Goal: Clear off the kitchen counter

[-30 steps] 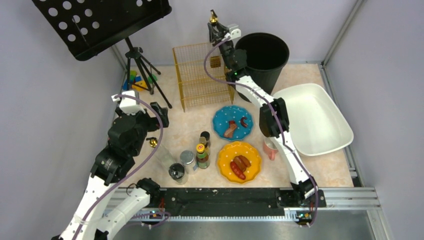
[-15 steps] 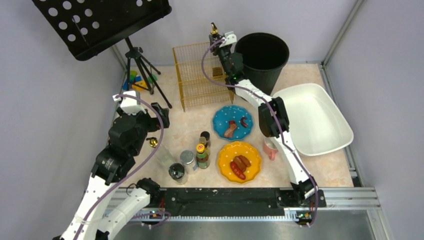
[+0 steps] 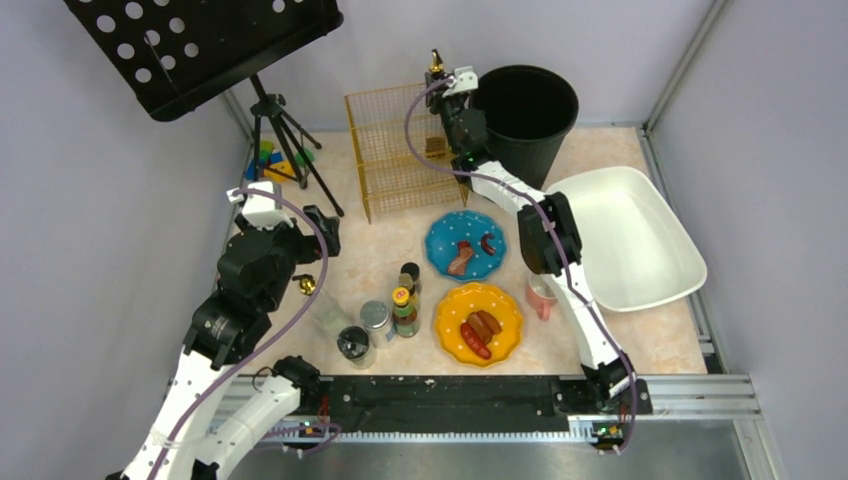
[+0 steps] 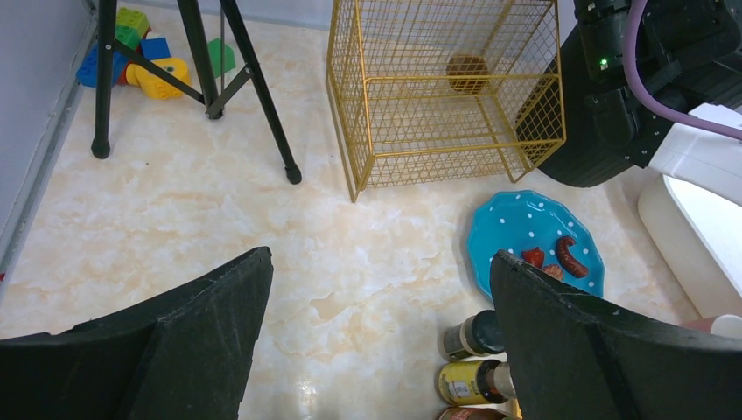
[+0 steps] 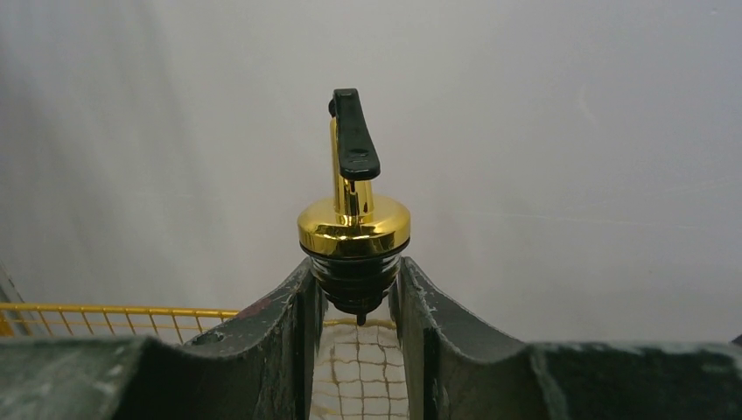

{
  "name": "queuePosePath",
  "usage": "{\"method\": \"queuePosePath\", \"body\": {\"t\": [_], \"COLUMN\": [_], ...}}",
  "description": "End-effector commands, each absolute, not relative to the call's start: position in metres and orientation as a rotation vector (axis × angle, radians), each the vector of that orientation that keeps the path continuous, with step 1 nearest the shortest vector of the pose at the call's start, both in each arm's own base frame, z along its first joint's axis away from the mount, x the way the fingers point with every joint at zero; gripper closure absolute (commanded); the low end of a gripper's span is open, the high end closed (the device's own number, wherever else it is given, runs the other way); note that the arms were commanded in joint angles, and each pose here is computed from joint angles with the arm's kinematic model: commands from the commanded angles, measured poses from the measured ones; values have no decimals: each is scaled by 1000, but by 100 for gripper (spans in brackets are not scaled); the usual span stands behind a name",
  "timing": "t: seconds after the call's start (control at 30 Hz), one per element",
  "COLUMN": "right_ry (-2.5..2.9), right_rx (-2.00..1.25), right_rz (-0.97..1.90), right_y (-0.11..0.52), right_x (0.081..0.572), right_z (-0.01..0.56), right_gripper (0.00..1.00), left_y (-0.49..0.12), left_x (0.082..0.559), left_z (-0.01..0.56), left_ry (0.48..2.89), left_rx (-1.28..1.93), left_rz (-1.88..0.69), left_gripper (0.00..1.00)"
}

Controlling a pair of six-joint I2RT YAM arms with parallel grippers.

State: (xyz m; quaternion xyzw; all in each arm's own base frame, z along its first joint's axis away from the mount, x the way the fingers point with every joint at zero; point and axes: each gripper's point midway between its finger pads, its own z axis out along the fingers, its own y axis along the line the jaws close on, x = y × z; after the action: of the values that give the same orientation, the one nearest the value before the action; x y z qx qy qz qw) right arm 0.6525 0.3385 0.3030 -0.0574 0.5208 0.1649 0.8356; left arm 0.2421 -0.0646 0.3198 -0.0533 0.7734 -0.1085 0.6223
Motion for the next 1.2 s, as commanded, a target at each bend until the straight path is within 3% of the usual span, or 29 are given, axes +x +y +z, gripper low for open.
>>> {"method": "queuePosePath", "body": {"t": [0.0,0.3,0.37,0.73,1.17], "right_ry": [961,937,937,955,1117], "right_rx": [-47,-103,-103,-78,-437], "right_rz": [374,338,302,277,653], "right_y": [319,342,344,324,353], "right_x": [627,592,583,524,375], "right_z": [383,406,414,445,425], "right_gripper": [63,29,26,21,22], "left_y": [-68,-62,-60,-48,-16], "left_x": [247,245,244,238,226], "left_z": [330,327,327,332,342], "left_ry": [1729,1718,1712,1660,1570], "left_rx": [-124,-136,-141,-185,-328], "left_rz": [-277,-255,-249,-227,-144], "left_gripper": [2,2,2,2,2]}}
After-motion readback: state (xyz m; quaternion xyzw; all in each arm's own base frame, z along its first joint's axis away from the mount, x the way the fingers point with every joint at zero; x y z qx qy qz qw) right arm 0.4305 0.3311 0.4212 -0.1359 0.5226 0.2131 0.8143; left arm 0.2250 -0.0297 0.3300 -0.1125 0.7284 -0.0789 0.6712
